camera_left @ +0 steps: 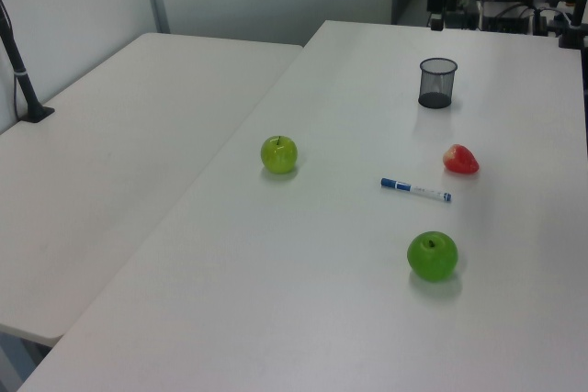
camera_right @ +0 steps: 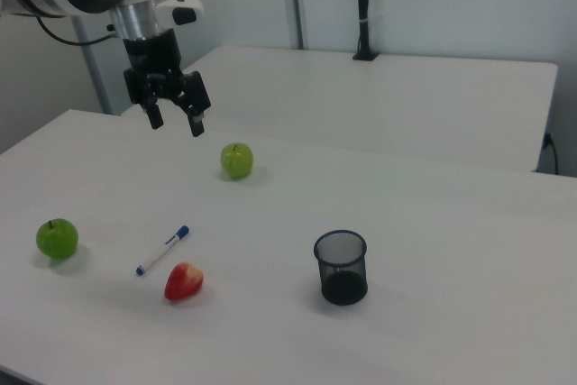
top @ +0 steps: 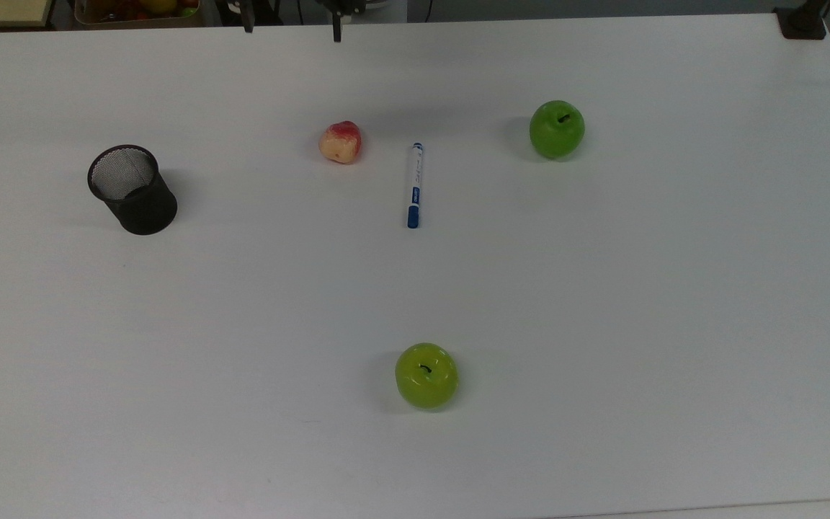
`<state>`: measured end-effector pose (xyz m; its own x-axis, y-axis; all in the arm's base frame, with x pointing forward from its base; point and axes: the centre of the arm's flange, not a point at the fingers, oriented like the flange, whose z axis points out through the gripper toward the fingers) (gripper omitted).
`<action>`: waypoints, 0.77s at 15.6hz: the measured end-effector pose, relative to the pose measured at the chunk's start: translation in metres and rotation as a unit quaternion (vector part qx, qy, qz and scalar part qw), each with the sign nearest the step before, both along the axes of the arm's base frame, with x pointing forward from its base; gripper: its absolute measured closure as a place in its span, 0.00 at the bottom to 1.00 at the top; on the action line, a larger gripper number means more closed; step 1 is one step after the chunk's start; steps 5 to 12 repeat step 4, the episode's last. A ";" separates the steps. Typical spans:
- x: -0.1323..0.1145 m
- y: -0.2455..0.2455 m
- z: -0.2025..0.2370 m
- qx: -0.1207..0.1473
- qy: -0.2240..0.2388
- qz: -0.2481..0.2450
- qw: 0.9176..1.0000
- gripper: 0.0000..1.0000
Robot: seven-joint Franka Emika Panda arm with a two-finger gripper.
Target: Take marker pen
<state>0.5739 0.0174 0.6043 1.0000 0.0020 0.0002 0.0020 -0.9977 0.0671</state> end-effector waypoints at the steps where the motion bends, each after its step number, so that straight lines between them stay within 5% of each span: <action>1: -0.002 -0.001 0.001 0.000 0.002 -0.001 1.000 0.00; 12: -0.003 -0.001 -0.002 0.000 0.006 -0.001 1.000 0.00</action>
